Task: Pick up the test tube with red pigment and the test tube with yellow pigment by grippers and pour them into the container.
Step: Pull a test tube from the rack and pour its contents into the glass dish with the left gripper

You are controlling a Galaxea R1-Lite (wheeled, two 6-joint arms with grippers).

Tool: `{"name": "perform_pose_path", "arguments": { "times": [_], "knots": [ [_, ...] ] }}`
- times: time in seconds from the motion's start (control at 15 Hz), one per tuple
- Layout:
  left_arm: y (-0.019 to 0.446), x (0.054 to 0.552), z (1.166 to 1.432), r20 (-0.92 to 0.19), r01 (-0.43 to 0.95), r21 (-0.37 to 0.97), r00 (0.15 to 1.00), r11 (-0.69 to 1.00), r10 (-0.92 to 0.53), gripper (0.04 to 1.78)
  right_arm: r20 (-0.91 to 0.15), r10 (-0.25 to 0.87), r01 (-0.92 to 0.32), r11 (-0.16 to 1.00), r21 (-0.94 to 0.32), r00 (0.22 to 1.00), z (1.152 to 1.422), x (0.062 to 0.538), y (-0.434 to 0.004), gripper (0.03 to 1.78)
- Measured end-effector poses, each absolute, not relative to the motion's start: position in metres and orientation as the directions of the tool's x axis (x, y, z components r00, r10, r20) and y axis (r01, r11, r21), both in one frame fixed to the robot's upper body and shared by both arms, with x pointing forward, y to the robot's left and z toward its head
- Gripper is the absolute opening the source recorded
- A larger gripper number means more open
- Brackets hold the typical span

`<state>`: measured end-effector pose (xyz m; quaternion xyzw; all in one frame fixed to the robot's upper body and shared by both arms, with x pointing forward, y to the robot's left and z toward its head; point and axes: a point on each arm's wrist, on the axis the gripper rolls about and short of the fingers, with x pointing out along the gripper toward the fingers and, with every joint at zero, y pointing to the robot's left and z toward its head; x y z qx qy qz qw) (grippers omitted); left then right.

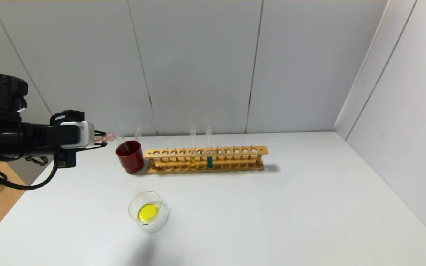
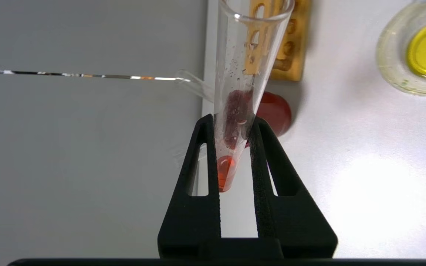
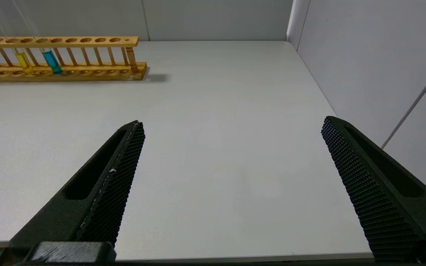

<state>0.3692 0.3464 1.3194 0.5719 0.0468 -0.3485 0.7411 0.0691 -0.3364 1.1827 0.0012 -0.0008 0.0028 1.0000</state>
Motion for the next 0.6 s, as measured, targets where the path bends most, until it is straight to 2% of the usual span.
{"name": "perform_pose_path", "arguments": {
  "times": [0.33,0.6],
  "knots": [
    [0.347,0.364,1.298,-0.488,0.546,0.838,0.744,-0.004,-0.457,0.3,0.001,0.005,-0.005,1.0,0.003,1.0,1.183,0.069,-0.336,1.75],
    [0.349,0.367,1.292,-0.436,0.425,0.896,0.781,-0.13,-0.448,0.3,0.001,0.005,-0.005,1.0,0.003,1.0,1.183,0.069,-0.336,1.75]
  ]
}}
